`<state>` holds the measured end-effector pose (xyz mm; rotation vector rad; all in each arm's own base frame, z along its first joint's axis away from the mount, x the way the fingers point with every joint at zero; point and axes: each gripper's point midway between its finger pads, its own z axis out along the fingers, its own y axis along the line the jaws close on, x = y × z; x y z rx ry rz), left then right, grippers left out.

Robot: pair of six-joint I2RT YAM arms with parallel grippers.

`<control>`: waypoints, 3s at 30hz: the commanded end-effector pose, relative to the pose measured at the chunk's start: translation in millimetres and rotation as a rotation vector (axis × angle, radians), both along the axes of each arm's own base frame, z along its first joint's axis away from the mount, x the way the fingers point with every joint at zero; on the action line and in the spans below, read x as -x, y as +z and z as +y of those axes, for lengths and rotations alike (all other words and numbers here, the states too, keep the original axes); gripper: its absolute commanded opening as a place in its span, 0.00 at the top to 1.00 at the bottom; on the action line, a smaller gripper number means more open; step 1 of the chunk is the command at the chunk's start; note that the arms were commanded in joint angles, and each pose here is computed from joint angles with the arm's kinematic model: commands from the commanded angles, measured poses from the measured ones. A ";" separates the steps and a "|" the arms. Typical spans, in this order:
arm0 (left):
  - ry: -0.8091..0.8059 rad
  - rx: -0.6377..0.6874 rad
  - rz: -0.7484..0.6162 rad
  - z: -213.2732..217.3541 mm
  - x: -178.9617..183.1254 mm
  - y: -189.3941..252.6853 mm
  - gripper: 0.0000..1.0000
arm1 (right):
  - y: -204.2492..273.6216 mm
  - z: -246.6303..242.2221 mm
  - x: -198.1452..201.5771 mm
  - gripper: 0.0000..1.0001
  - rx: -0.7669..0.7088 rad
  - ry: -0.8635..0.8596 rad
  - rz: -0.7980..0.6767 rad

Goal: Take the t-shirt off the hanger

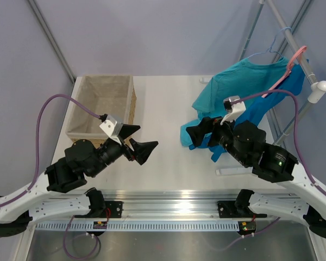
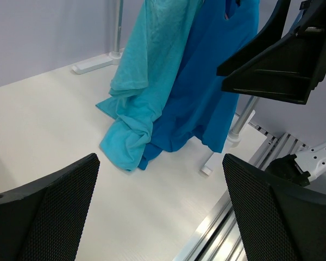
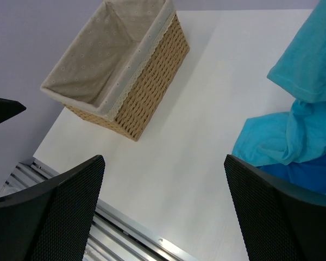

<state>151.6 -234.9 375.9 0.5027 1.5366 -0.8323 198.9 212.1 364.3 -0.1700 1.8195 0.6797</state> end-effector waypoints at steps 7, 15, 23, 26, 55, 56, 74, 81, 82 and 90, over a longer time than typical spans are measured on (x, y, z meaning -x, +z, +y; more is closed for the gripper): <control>-0.074 0.090 -0.009 -4.9 13.3 21.9 0.01 | 42.8 -18.4 -0.5 0.01 -0.084 -0.074 -0.047; -0.109 0.043 0.067 -17.0 16.9 -9.0 0.01 | 89.4 -70.2 -36.0 0.02 -0.035 -0.527 0.006; -0.113 -0.002 0.115 -16.4 19.6 -35.7 0.01 | 105.2 -182.1 -11.2 0.05 -0.142 -0.915 -0.112; -0.127 -0.009 0.122 -17.2 21.8 -41.2 0.01 | 99.1 -207.1 -1.6 0.05 -0.106 -0.994 -0.136; -0.152 -0.048 0.147 -14.7 28.5 -70.6 0.01 | 16.7 -188.9 -74.3 0.14 0.082 -1.266 -0.094; -0.156 -0.048 0.149 -15.3 29.1 -71.6 0.01 | 12.7 -191.0 -75.4 0.15 0.093 -1.284 -0.091; -0.206 -0.025 0.174 -24.7 36.1 -73.2 0.01 | 23.4 -202.7 -74.4 0.76 0.080 -1.343 -0.112; -0.214 -0.020 0.188 -27.9 37.1 -74.6 0.01 | 38.8 -211.3 -65.9 1.00 0.068 -1.356 -0.130; -0.217 -0.019 0.189 -28.1 37.6 -74.6 0.01 | 41.2 -213.1 -64.0 1.00 0.068 -1.356 -0.132; -0.218 -0.015 0.198 -29.0 37.8 -74.9 0.01 | 59.7 -220.5 -57.1 1.00 0.059 -1.359 -0.158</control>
